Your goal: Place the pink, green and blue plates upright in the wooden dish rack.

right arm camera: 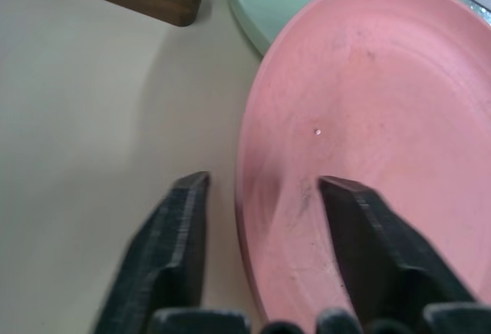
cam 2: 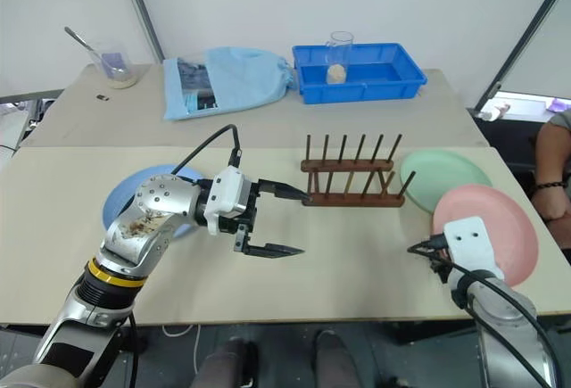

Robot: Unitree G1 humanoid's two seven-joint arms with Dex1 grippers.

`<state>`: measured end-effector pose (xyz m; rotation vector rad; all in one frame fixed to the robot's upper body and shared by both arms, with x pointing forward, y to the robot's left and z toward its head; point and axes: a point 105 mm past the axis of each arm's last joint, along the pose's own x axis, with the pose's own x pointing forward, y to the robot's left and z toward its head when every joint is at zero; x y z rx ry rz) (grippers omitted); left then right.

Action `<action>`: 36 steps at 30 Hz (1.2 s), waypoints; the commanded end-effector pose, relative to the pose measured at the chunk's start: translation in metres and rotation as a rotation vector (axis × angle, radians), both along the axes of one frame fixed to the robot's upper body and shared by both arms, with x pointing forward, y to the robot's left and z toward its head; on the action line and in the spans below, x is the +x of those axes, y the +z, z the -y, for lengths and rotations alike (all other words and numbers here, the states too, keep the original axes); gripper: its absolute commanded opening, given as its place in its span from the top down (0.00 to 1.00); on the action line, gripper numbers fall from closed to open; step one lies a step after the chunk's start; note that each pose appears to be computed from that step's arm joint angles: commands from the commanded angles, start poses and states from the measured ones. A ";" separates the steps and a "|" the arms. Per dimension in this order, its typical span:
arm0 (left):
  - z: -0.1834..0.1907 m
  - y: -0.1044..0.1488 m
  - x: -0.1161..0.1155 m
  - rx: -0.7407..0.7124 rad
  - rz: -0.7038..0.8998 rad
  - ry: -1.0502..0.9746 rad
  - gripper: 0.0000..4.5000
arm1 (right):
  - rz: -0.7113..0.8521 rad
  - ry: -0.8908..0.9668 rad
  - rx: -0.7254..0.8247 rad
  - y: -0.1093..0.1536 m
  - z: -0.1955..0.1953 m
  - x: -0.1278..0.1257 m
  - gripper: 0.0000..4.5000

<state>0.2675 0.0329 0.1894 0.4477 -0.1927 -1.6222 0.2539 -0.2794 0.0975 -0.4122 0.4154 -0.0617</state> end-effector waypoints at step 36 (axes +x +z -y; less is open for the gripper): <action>-0.024 0.063 0.001 -0.209 0.003 0.050 0.00 | 0.482 0.698 0.542 0.227 -0.024 0.032 1.00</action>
